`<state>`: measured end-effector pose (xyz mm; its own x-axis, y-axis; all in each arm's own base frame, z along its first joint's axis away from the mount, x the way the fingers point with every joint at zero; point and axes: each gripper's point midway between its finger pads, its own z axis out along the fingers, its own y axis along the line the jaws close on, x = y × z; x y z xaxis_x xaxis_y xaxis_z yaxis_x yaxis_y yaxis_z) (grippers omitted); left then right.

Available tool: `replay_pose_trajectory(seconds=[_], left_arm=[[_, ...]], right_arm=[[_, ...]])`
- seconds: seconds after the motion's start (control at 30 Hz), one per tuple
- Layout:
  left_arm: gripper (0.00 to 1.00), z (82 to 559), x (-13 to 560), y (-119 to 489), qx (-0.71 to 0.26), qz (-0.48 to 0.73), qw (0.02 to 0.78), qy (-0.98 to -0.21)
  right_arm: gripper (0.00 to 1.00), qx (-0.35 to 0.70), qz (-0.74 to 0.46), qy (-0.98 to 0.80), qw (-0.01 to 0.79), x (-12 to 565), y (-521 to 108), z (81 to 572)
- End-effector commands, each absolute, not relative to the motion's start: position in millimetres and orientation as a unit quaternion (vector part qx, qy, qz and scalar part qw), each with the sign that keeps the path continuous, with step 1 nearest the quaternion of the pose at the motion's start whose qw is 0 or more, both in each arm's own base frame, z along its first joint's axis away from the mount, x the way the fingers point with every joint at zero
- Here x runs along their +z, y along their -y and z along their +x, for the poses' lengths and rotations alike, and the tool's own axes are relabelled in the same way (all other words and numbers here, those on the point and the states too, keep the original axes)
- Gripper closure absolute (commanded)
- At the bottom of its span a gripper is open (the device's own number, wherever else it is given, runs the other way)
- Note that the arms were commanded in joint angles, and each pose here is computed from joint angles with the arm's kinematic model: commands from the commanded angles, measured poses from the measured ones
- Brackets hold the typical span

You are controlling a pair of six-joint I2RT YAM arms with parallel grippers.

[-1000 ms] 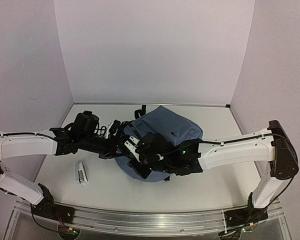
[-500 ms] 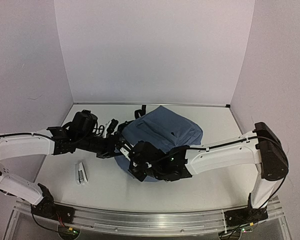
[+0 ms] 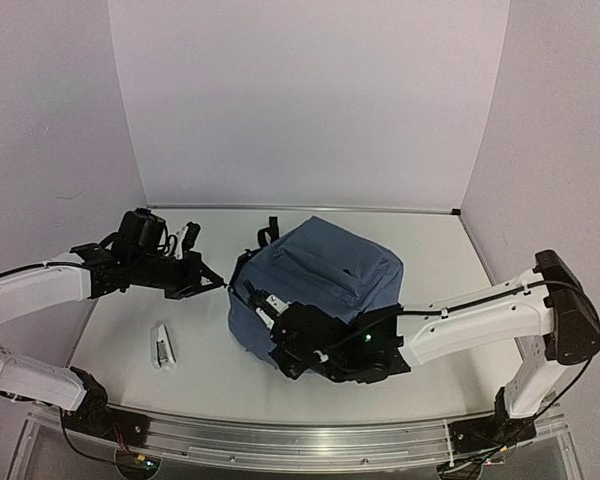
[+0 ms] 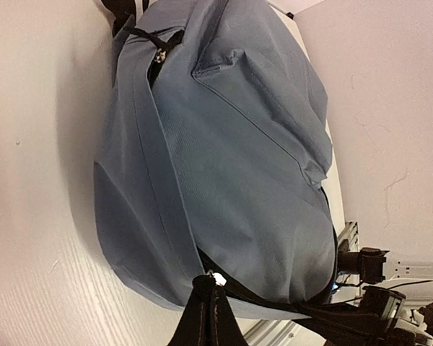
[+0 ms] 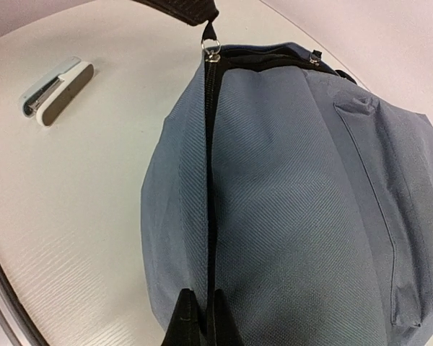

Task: Pack the student bag
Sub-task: Zip the student bag at the center of the board.

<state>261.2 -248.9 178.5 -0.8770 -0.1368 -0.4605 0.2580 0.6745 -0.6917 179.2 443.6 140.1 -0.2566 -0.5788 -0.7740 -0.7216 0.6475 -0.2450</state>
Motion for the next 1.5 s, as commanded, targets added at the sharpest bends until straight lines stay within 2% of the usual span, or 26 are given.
replay_pose_trajectory(seconds=[0.0,0.5,0.7,0.77,0.9,0.93,1.37,1.47], left_arm=[[1.0,298.5,211.3,231.0,-0.375,0.043,0.334,-0.863],[1.0,378.3,206.1,208.4,-0.39,0.043,0.384,-0.836],[1.0,369.3,220.7,233.5,-0.456,0.112,0.371,-0.801],[1.0,355.2,224.0,242.9,-0.487,0.142,0.354,-0.786],[1.0,327.2,217.8,257.0,-0.52,0.178,0.31,-0.776],[1.0,320.8,215.1,259.6,-0.522,0.183,0.303,-0.776],[1.0,286.9,221.8,265.1,-0.526,0.179,0.302,-0.775],[1.0,283.2,221.9,265.2,-0.521,0.178,0.301,-0.779]], right_arm=[[1.0,0.066,-0.419,-0.803,0.42,133.3,-423.0,150.2],[1.0,0.08,-0.405,-0.834,0.366,118.3,-384.0,98.9],[1.0,0.109,-0.372,-0.838,0.385,142.9,-383.1,100.7],[0.92,0.113,-0.352,-0.836,0.406,156.2,-389.6,106.7],[0.54,0.114,-0.323,-0.828,0.443,182.6,-413.7,119.9],[0.5,0.118,-0.319,-0.827,0.448,189.5,-422.3,124.4],[0.25,0.121,-0.317,-0.827,0.449,186.1,-510.1,214.3],[0.23,0.115,-0.318,-0.825,0.452,180.1,-521.2,227.3]])
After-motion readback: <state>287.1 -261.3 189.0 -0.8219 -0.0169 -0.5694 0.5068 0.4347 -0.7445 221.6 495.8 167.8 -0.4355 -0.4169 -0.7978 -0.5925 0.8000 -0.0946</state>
